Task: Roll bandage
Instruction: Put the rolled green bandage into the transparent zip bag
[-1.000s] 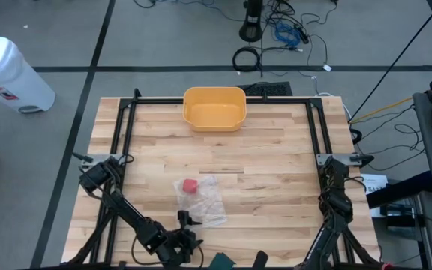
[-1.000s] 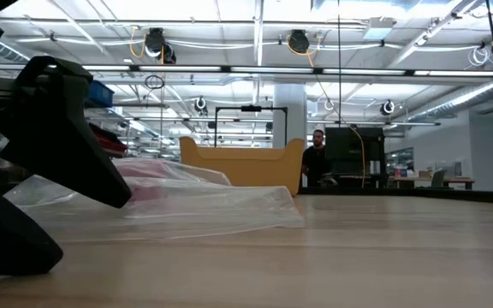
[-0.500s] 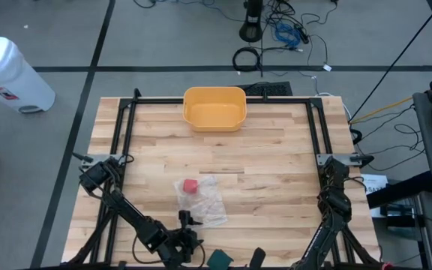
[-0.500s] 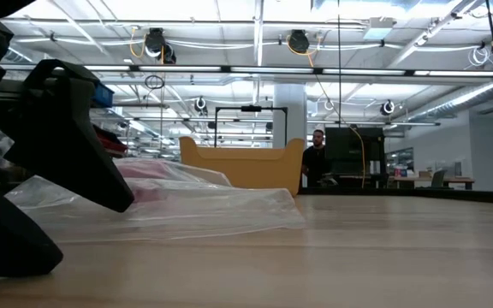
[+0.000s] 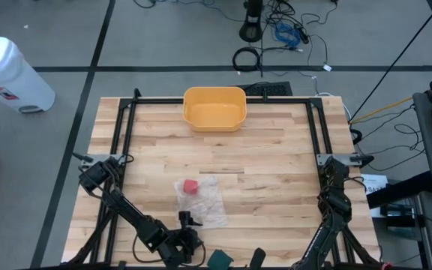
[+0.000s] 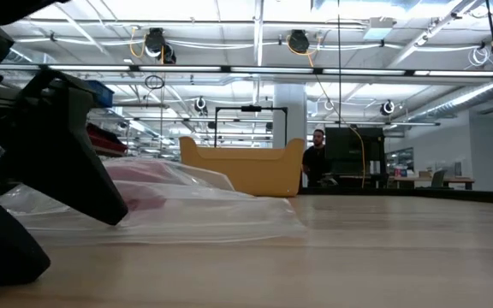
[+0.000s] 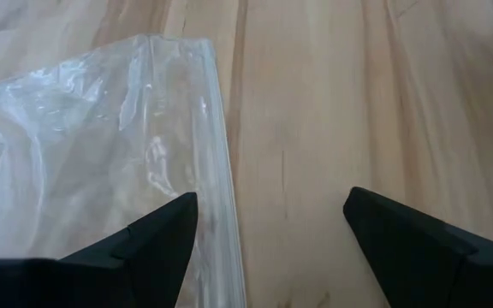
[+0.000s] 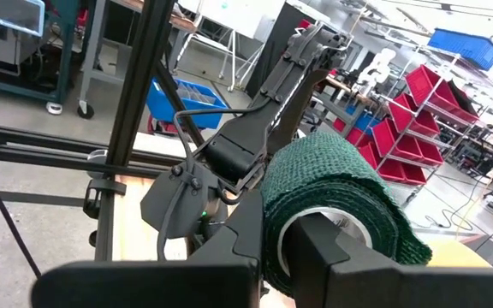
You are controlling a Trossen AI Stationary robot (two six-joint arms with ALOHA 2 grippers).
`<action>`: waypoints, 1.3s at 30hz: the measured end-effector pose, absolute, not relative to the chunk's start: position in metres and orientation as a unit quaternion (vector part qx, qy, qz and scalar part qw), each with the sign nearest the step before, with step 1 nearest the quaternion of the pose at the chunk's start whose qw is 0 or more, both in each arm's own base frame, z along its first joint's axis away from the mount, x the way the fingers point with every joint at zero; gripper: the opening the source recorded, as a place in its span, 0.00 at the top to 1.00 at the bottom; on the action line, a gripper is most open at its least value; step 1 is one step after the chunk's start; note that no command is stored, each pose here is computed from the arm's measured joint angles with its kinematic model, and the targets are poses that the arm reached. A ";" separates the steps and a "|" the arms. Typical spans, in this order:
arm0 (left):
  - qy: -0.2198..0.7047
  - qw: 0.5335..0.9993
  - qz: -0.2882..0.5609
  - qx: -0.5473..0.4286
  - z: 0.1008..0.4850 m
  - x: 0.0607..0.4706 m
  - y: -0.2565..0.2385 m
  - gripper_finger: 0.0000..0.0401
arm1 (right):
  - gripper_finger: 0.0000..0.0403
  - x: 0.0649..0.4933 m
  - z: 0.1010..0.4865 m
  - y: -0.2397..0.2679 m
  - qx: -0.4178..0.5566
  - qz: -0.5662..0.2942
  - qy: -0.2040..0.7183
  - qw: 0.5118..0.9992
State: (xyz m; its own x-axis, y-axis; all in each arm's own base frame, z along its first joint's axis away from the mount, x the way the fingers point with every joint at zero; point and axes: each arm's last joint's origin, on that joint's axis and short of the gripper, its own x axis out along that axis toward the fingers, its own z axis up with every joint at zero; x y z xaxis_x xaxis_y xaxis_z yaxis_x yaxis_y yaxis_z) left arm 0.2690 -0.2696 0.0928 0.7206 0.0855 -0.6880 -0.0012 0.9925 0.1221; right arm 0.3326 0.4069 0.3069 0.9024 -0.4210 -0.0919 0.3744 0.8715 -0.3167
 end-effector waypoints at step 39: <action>0.347 0.931 0.037 0.112 0.080 0.274 -0.269 0.21 | 0.94 0.334 0.306 0.407 -0.149 -0.197 0.083 0.966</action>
